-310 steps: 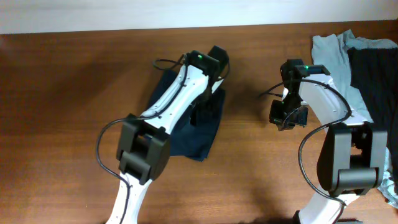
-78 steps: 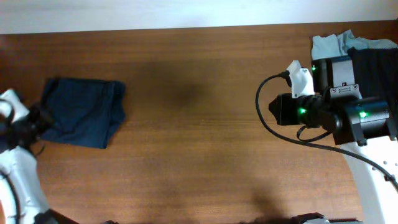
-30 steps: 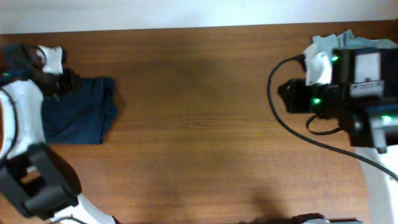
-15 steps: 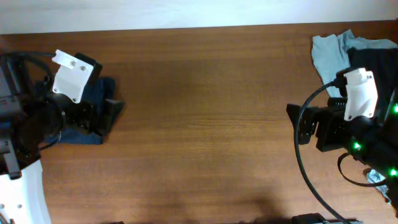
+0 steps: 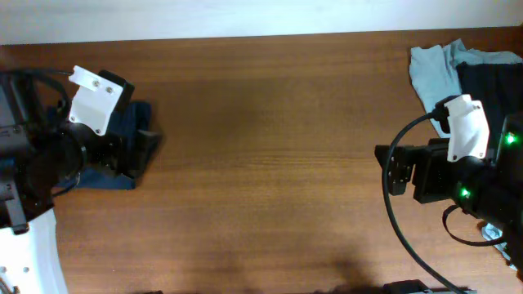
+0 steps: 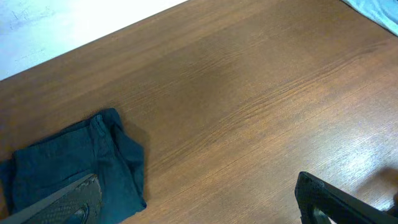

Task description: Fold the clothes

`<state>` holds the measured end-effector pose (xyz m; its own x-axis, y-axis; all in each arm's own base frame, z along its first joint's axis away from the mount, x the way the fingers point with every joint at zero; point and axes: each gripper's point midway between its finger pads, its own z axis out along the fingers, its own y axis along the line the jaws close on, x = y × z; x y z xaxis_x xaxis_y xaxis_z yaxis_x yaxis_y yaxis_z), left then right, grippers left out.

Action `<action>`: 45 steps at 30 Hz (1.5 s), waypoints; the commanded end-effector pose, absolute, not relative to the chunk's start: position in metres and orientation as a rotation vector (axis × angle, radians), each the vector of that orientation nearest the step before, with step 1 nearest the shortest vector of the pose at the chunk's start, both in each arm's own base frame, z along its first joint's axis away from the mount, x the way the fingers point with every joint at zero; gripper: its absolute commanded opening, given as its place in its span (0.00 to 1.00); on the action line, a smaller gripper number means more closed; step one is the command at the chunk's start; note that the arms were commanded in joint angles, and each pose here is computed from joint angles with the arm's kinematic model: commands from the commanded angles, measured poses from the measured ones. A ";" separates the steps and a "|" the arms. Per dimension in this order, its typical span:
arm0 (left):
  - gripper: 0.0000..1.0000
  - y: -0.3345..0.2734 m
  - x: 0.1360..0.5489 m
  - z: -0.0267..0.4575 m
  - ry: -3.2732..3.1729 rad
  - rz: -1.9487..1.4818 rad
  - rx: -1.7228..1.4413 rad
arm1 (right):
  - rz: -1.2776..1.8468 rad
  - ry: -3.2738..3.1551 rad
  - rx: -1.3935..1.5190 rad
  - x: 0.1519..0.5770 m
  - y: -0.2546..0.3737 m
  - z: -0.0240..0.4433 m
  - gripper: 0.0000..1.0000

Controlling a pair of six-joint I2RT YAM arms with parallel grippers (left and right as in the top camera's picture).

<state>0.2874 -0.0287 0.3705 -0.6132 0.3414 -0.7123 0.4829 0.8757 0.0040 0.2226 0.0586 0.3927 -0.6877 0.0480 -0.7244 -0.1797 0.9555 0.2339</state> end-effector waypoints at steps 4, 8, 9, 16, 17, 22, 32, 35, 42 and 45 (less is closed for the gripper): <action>0.99 -0.028 0.287 0.369 2.287 -0.228 0.609 | 0.165 2.225 -0.245 0.216 0.042 0.404 0.99; 0.99 -0.028 0.287 0.369 2.287 -0.228 0.609 | 0.058 2.101 -0.183 0.217 0.023 0.417 0.99; 0.99 -0.028 0.287 0.369 2.287 -0.228 0.609 | 0.013 2.044 -0.158 0.214 0.014 0.412 0.99; 0.99 -0.028 0.287 0.369 2.287 -0.228 0.609 | -0.046 2.021 -0.197 0.190 0.009 0.315 0.99; 0.99 -0.028 0.287 0.369 2.287 -0.228 0.609 | -0.044 2.035 -0.198 0.186 0.010 0.291 0.99; 0.99 -0.028 0.287 0.369 2.287 -0.228 0.609 | -0.017 2.076 -0.212 0.173 0.013 0.211 0.99; 0.99 -0.028 0.287 0.369 2.287 -0.228 0.609 | 0.062 2.073 -0.191 0.188 0.021 0.119 0.99; 0.99 -0.028 0.287 0.369 2.287 -0.228 0.609 | 0.067 2.085 -0.193 0.194 0.022 0.102 0.99; 0.99 -0.028 0.287 0.369 2.287 -0.228 0.609 | 0.061 2.134 -0.188 0.193 0.020 0.080 0.99; 0.99 -0.028 0.287 0.369 2.287 -0.228 0.609 | 0.062 2.134 -0.188 0.193 0.020 0.080 0.99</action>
